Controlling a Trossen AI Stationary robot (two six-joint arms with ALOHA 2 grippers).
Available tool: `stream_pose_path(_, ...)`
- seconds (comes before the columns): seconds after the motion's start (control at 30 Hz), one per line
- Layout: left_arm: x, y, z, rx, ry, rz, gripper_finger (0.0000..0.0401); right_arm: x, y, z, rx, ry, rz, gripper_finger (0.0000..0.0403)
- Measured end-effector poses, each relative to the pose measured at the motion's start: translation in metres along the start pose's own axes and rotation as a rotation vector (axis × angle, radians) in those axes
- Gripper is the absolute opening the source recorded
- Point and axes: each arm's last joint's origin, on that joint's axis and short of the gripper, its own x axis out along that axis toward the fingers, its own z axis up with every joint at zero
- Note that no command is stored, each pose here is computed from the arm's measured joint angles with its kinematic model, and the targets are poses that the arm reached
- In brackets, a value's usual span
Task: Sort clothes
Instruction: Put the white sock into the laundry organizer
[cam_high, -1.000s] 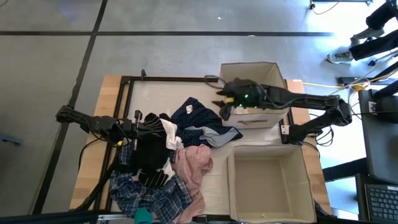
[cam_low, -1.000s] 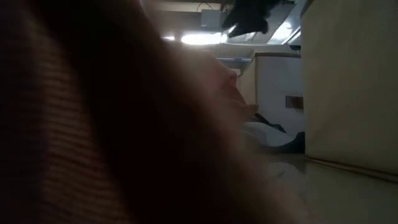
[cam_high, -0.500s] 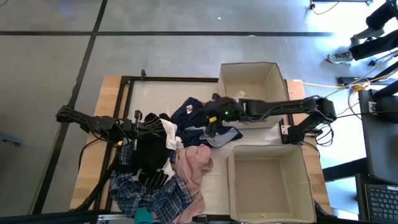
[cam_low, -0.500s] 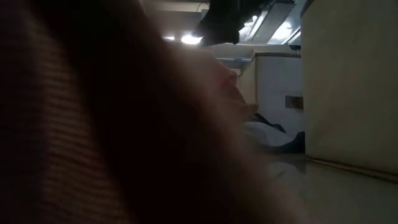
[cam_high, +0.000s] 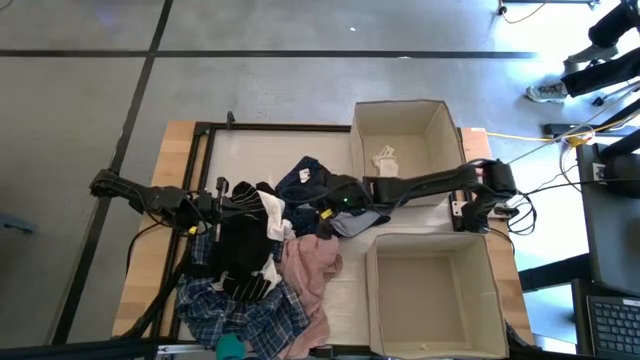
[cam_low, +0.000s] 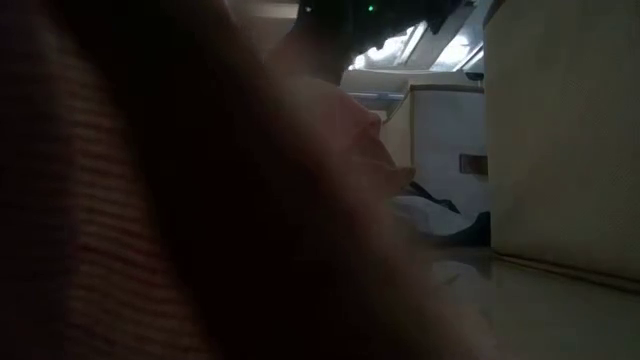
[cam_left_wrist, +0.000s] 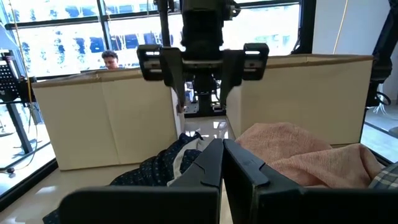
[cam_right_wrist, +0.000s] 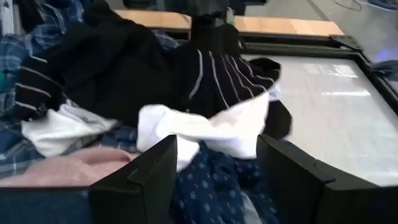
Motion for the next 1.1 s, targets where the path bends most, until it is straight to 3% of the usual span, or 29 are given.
stream_pose_path(0.4, 0.0, 0.0, 0.0, 0.0, 0.0, 0.002, 0.0001, 0.032, 0.003, -0.011, 0.002, -0.078, 0.065, 0.0221)
stream_pose_path(0.77, 0.0, 0.0, 0.0, 0.002, -0.001, 0.004, 0.0001, 0.036, 0.003, 0.002, 0.034, -0.137, 0.065, 0.0221)
stream_pose_path(1.1, 0.0, 0.0, 0.0, 0.006, -0.003, 0.005, 0.0001, 0.057, 0.006, -0.012, 0.06, -0.079, 0.072, 0.022)
